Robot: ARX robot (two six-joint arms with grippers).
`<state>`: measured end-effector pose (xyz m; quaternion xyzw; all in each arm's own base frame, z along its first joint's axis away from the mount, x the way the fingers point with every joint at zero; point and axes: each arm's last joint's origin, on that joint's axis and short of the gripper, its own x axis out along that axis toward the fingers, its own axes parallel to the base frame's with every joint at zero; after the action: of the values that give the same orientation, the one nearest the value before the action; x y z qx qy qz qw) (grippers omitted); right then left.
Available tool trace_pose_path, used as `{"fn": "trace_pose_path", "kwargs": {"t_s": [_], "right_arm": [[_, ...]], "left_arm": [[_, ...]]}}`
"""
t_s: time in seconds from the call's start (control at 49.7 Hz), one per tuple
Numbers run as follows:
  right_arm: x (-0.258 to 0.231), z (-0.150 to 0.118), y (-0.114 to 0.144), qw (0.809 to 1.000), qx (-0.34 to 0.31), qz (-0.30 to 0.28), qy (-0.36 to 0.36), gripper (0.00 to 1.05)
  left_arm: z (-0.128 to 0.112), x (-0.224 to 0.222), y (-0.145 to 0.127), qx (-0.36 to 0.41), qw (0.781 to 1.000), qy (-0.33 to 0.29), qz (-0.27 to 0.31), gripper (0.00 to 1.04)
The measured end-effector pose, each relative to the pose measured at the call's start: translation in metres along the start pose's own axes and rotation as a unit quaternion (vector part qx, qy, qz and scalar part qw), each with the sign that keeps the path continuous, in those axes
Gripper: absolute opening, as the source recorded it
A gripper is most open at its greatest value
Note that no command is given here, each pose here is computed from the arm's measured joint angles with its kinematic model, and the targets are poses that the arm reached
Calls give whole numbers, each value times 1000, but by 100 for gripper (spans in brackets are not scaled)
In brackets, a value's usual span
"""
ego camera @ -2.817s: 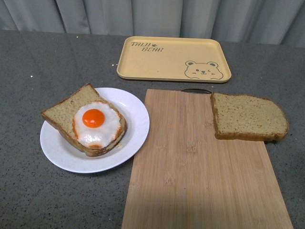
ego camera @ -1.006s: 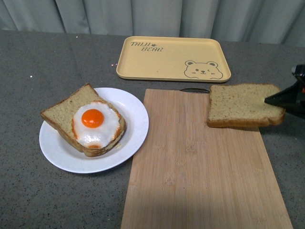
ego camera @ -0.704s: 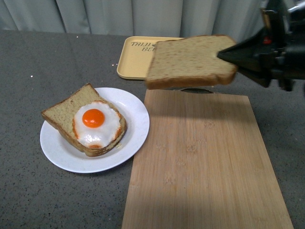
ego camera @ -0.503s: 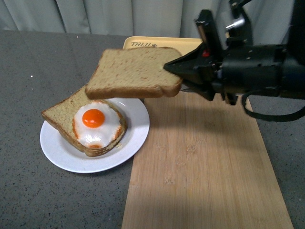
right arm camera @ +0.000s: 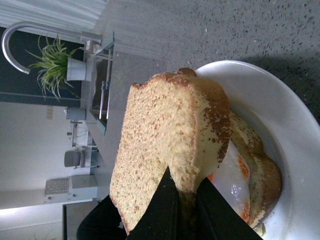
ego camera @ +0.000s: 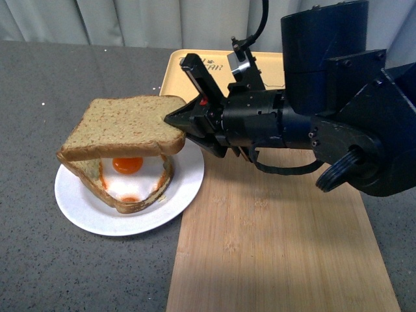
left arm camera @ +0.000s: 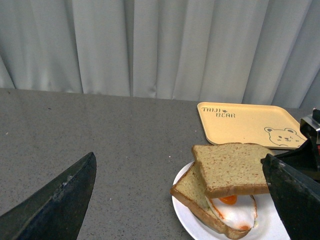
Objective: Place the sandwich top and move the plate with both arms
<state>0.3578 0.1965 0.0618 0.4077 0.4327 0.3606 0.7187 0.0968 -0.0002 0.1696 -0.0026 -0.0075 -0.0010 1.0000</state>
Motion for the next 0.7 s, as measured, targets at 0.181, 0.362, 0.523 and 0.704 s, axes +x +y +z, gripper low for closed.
{"fn": "trace_pose_path", "kwargs": {"t_s": [0.181,0.362,0.523,0.704], "right_arm": [[16,-8,-9,1000,11,-16,18,3],[10,-10,-14,999,-1,-40,4,35],[-32,-7,-3,989,-62,-116,-64,71],[-67,-2,7,960,-157,-199,-118,95]], "left_arm": [[0,0,0,0,1000,0,0,98],[0,0,0,0,1000,0,0,98],[0,0,0,0,1000,0,0,98],[0,0,0,0,1000,0,0,98]]}}
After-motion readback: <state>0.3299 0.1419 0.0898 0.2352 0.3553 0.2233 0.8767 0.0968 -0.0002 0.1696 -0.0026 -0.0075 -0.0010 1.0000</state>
